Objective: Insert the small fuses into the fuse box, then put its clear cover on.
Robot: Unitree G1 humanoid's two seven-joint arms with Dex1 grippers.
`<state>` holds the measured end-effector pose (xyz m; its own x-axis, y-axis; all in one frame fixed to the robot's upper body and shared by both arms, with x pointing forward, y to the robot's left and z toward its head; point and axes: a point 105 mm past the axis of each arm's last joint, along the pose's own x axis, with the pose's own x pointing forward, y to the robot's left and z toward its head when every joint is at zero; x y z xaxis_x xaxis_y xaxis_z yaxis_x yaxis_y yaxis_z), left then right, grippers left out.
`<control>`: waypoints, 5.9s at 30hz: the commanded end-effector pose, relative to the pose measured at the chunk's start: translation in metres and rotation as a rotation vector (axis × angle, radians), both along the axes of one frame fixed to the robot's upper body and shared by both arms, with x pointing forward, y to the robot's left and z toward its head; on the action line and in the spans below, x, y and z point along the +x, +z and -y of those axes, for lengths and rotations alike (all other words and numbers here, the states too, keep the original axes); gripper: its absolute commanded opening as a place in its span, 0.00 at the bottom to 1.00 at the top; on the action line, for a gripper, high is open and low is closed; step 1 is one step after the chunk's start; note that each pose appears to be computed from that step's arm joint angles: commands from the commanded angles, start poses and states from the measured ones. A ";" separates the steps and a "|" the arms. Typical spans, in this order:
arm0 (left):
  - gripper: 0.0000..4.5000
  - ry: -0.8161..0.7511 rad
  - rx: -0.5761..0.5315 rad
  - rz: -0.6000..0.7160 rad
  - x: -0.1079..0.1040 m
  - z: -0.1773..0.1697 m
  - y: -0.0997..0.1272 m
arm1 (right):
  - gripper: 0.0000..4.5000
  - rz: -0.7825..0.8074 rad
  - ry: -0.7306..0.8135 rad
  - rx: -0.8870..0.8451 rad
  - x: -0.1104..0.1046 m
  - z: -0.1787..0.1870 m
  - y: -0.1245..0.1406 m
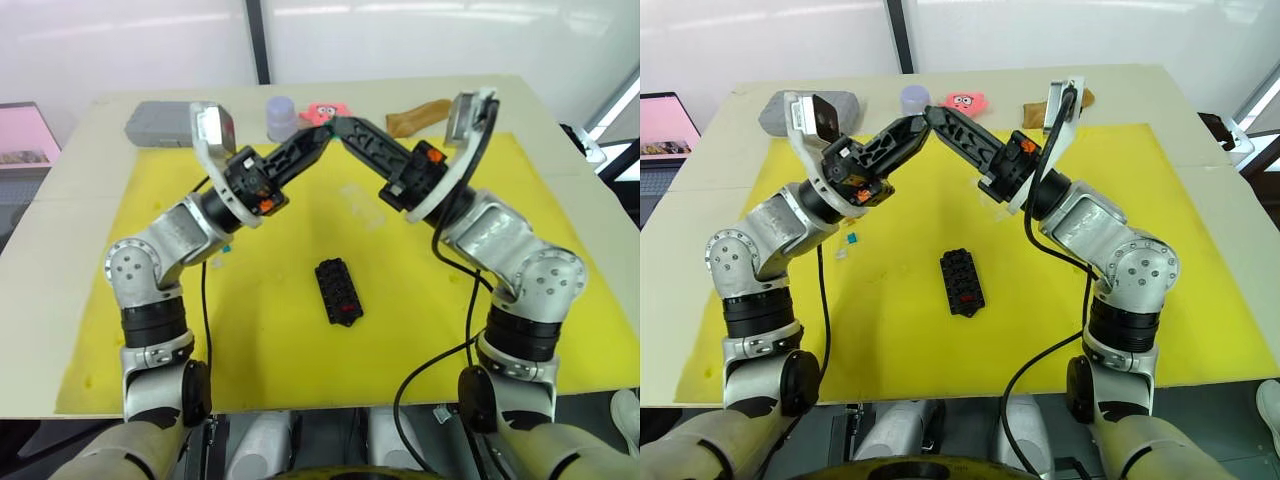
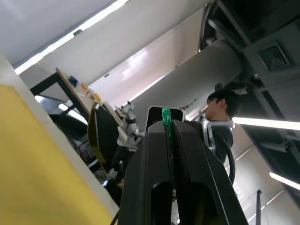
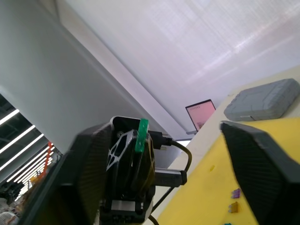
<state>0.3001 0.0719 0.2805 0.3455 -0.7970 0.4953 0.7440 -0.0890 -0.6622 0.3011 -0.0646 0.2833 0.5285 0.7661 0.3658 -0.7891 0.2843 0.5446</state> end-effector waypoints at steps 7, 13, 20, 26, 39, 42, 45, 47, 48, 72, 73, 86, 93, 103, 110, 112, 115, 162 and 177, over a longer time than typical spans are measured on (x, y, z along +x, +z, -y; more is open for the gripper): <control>0.00 -0.023 -0.012 0.044 -0.007 -0.001 0.000 | 0.60 0.071 0.059 -0.002 -0.019 -0.007 0.013; 0.00 -0.024 -0.010 0.046 -0.006 0.000 0.000 | 0.42 0.063 0.053 0.006 -0.019 -0.004 0.013; 0.00 -0.029 -0.018 0.048 -0.005 -0.001 0.003 | 0.23 0.061 0.064 -0.023 -0.021 -0.005 0.009; 0.00 -0.030 -0.012 0.050 -0.004 0.001 0.003 | 0.23 0.060 0.066 -0.027 -0.021 -0.005 0.008; 0.00 -0.057 0.002 0.053 -0.007 0.009 0.004 | 0.01 0.058 0.061 -0.008 -0.020 -0.002 0.013; 0.16 -0.065 0.010 0.055 -0.008 0.005 0.003 | 0.00 0.064 0.067 0.019 -0.022 0.001 0.019; 0.45 -0.059 0.057 0.106 -0.015 -0.014 0.007 | 0.00 0.067 0.079 0.045 -0.027 0.003 0.024; 0.67 -0.089 0.110 0.172 -0.031 -0.032 0.014 | 0.00 0.055 0.099 0.094 -0.031 0.009 0.032; 0.80 -0.098 0.151 0.195 -0.038 -0.039 0.014 | 0.00 0.050 0.110 0.111 -0.033 0.013 0.035; 0.99 -0.079 1.107 0.835 -0.052 -0.027 -0.139 | 0.00 0.582 0.497 -1.233 -0.042 0.013 -0.096; 0.99 -0.086 1.109 0.846 -0.053 -0.025 -0.143 | 0.00 0.587 0.494 -1.247 -0.039 0.013 -0.099; 0.99 -0.047 1.089 0.895 -0.038 -0.009 -0.156 | 0.00 0.646 0.584 -1.366 -0.036 0.016 -0.109; 0.99 -0.069 1.075 0.922 -0.041 -0.003 -0.157 | 0.00 0.653 0.581 -1.391 -0.033 0.015 -0.113; 0.99 -0.072 1.073 0.928 -0.039 -0.003 -0.154 | 0.00 0.667 0.586 -1.406 -0.030 0.013 -0.117; 0.99 -0.065 1.065 0.933 -0.039 -0.001 -0.151 | 0.00 0.667 0.607 -1.416 -0.030 0.013 -0.120; 0.99 -0.062 1.063 0.933 -0.038 0.000 -0.150 | 0.00 0.669 0.620 -1.419 -0.030 0.013 -0.122; 0.99 -0.059 1.061 0.934 -0.038 0.000 -0.150 | 0.00 0.671 0.627 -1.423 -0.030 0.013 -0.123; 0.99 -0.043 1.062 0.937 -0.033 0.001 -0.148 | 0.00 0.657 0.658 -1.363 -0.036 0.011 -0.107; 0.99 -0.047 1.064 0.941 -0.033 0.002 -0.149 | 0.00 0.646 0.633 -1.405 -0.028 0.013 -0.118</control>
